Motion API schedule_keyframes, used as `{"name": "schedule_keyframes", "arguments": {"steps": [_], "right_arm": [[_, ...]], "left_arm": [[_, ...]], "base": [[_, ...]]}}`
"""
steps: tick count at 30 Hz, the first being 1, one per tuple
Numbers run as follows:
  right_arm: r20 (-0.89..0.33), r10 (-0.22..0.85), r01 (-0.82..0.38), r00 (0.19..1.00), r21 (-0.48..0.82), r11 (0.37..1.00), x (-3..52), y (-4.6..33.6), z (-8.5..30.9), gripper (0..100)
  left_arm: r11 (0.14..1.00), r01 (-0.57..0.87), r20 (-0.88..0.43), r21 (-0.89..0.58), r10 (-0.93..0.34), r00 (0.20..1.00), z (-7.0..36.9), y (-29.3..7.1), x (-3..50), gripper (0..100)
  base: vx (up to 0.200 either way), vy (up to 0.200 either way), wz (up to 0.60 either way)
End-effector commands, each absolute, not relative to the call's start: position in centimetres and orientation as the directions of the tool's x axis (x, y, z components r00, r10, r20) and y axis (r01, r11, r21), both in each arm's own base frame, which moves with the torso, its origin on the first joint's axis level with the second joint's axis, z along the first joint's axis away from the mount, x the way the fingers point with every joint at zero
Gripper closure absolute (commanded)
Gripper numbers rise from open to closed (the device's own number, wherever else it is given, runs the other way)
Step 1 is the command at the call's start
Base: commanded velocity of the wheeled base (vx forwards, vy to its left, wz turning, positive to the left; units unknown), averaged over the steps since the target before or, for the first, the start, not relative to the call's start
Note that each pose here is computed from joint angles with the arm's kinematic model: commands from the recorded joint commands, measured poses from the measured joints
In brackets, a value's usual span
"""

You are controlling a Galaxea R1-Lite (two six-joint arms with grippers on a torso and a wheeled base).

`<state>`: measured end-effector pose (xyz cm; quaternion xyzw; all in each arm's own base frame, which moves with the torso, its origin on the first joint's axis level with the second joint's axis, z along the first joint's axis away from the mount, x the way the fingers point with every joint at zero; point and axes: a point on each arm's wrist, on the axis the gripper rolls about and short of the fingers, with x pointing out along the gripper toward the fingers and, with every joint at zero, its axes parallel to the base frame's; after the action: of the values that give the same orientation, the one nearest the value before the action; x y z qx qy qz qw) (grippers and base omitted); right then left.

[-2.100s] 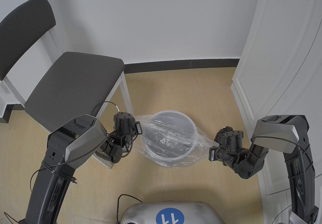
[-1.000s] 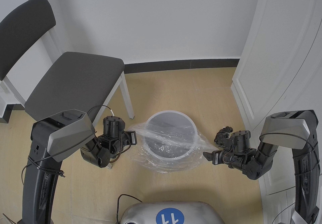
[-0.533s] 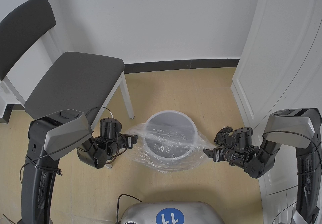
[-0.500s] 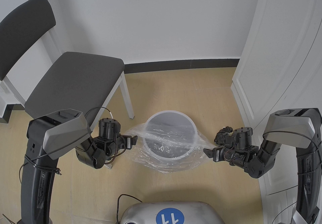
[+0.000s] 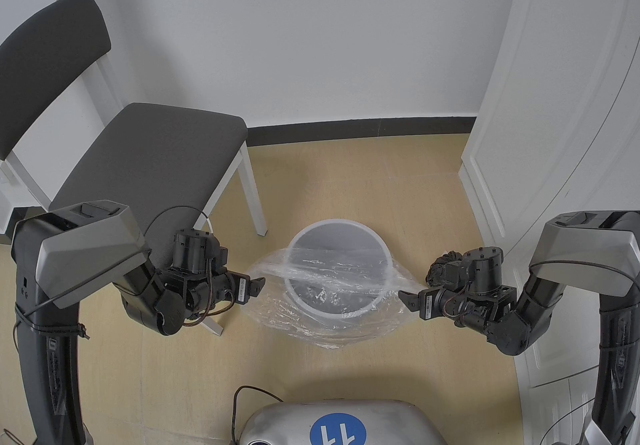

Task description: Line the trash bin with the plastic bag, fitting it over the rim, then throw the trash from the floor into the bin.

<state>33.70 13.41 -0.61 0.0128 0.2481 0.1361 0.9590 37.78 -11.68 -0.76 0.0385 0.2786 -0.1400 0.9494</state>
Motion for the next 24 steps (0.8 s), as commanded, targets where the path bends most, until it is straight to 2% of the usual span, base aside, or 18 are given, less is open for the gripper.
{"name": "schedule_keyframes", "arguments": {"steps": [1,4,11,16,19,24], "right_arm": [[-0.411,0.304,-0.301,0.859,0.075,0.951,33.1,14.3,2.3,0],[-0.369,0.327,-0.353,0.87,-0.002,0.936,33.6,15.3,4.2,0],[-0.428,0.37,-0.457,0.824,-0.118,0.881,34.5,20.0,6.1,0],[-0.468,0.37,-0.516,0.803,-0.233,0.825,35.4,23.5,5.4,0],[-0.475,0.389,-0.568,0.789,-0.325,0.756,36.0,25.8,4.3,0],[-0.507,0.402,-0.616,0.763,-0.379,0.69,36.0,27.5,1.8,0]], "left_arm": [[0.95,0.311,-0.506,-0.017,-0.277,0.817,1.5,-11.7,37.0,0],[0.937,0.349,-0.496,-0.034,-0.319,0.808,2.6,-11.9,36.1,0],[0.92,0.39,-0.449,-0.032,-0.362,0.817,5.1,-13.1,34.2,0],[0.91,0.414,-0.403,-0.03,-0.39,0.828,7.4,-13.5,32.7,0],[0.913,0.408,-0.348,-0.03,-0.392,0.852,9.8,-12.8,31.7,0],[0.913,0.408,-0.288,-0.027,-0.398,0.871,12.2,-12.3,30.5,0]], "base": [[0.0,0.0,0.0],[0.0,0.0,0.0],[0.0,0.0,0.0],[0.0,0.0,0.0],[0.0,0.0,0.0],[0.0,0.0,0.0]]}}
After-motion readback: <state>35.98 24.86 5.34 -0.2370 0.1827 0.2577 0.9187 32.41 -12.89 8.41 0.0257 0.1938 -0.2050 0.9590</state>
